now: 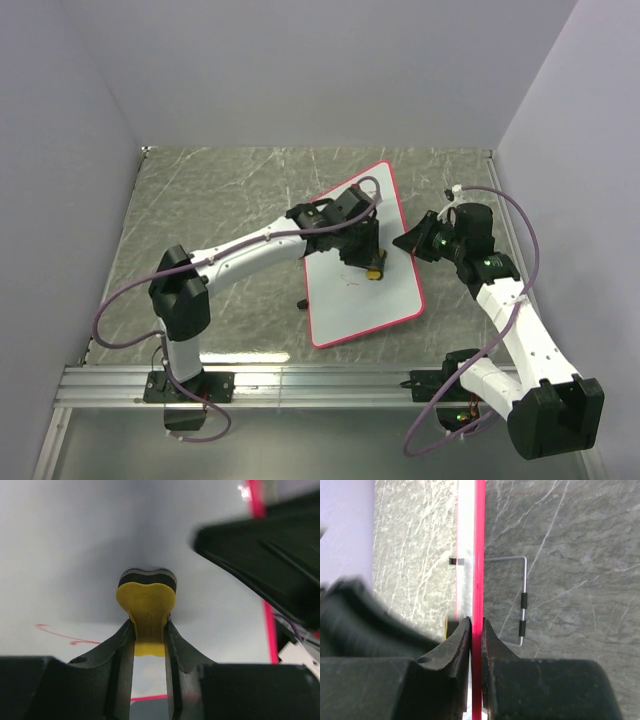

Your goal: Erase the whiteboard

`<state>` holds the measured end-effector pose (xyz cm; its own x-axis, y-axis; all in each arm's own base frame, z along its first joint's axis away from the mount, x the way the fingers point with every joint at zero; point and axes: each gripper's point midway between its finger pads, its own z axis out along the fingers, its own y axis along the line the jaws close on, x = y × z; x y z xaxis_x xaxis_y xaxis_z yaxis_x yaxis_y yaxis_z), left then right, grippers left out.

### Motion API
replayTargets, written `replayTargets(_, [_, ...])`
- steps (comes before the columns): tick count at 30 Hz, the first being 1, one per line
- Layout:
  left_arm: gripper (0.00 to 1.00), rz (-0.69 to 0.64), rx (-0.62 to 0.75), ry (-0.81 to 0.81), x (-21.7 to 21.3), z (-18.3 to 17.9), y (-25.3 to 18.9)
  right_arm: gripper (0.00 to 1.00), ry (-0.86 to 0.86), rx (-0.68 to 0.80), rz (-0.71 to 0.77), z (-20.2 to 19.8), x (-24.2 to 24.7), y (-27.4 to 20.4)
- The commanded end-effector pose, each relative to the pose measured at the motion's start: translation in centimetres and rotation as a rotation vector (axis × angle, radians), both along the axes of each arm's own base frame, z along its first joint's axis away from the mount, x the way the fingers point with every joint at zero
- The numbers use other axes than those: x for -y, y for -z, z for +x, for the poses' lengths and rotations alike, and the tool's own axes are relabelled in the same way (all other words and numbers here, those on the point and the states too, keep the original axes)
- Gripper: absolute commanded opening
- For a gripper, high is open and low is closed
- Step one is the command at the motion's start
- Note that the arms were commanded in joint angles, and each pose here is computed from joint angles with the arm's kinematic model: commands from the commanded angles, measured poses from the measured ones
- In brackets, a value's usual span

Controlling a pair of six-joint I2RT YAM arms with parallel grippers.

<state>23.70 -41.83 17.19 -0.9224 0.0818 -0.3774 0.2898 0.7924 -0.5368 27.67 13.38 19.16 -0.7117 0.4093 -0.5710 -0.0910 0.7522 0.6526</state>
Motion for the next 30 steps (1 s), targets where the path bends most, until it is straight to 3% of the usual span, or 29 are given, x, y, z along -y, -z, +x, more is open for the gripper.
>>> replayTargets(1, [0.0,-0.064,-0.05,0.174,4.1,-5.2,0.9,0.0,-0.134,0.034,-0.053,-0.9,-1.2,0.4])
replayTargets(5, [0.0,-0.009,-0.09,0.136,1.7,-6.2,4.8,0.0,-0.134,0.034,-0.055,-0.8,-1.2,0.3])
replayTargets(10, [0.0,-0.032,-0.135,-0.004,-2.9,-3.8,7.8,0.0,-0.132,0.034,-0.052,-1.0,-1.2,0.3])
replayTargets(15, [0.0,0.067,-0.179,-0.106,-8.0,-1.5,12.6,0.0,-0.133,0.028,-0.049,-1.3,-1.2,0.5])
replayTargets(19, [0.0,0.154,-0.182,-0.095,-9.4,-1.3,14.7,0.0,-0.134,0.032,-0.053,-1.3,-1.1,0.3])
replayTargets(22, [0.0,0.18,-0.199,-0.093,-9.4,-1.1,15.2,0.0,-0.131,0.031,-0.056,-1.3,-1.0,0.2])
replayTargets(26, [0.0,0.153,-0.116,-0.042,-6.0,-0.6,11.0,0.0,-0.128,0.039,-0.062,-1.4,-0.9,0.2])
replayTargets(30, [0.0,0.099,-0.029,0.15,-0.3,-4.7,5.9,0.0,-0.126,0.036,-0.06,-1.4,-1.0,0.2])
